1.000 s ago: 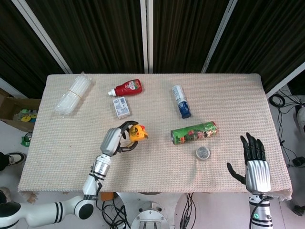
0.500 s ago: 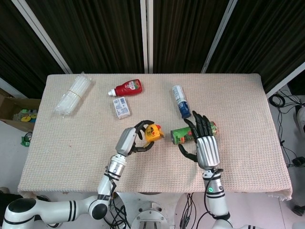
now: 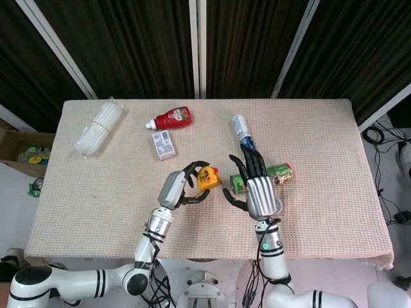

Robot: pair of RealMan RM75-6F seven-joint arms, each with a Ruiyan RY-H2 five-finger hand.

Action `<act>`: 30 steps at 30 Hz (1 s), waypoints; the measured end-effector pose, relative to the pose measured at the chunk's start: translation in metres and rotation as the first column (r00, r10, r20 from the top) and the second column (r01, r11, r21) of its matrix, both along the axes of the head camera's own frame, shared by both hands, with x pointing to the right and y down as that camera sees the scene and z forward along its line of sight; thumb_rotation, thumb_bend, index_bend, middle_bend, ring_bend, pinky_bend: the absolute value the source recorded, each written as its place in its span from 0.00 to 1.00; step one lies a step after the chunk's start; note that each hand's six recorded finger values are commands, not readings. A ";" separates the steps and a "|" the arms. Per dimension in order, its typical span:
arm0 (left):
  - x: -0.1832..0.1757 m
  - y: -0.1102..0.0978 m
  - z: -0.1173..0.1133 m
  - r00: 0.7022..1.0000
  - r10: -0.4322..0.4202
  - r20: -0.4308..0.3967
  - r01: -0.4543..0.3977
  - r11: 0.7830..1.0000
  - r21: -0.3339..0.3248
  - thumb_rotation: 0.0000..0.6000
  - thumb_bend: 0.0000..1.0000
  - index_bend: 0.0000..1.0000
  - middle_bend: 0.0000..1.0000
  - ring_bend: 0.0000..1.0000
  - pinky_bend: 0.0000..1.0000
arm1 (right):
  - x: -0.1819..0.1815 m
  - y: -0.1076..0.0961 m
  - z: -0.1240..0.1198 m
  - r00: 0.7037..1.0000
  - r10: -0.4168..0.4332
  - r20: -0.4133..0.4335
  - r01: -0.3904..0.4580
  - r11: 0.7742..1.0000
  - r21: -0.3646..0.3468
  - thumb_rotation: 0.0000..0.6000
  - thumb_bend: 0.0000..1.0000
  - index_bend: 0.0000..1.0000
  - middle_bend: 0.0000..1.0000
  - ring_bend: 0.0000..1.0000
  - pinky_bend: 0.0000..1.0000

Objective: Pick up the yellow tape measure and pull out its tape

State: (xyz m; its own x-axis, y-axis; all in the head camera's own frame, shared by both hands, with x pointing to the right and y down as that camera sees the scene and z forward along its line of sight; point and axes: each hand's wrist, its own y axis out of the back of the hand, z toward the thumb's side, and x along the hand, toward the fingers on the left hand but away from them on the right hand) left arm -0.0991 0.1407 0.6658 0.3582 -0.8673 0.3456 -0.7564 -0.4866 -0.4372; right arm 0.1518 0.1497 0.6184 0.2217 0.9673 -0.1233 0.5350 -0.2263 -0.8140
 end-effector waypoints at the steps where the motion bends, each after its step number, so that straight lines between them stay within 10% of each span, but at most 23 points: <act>1: 0.000 0.000 0.000 1.000 0.000 0.001 0.000 1.000 0.000 1.00 0.37 0.55 0.55 0.50 0.58 | -0.001 0.000 0.000 1.000 -0.001 0.001 0.001 1.000 0.000 1.00 0.17 0.18 0.02 0.00 0.00; 30: 0.006 0.002 -0.004 1.000 0.012 -0.025 -0.012 1.000 0.004 1.00 0.38 0.55 0.55 0.50 0.58 | -0.006 -0.005 0.001 1.000 -0.003 0.025 0.002 1.000 0.009 1.00 0.21 0.19 0.03 0.00 0.00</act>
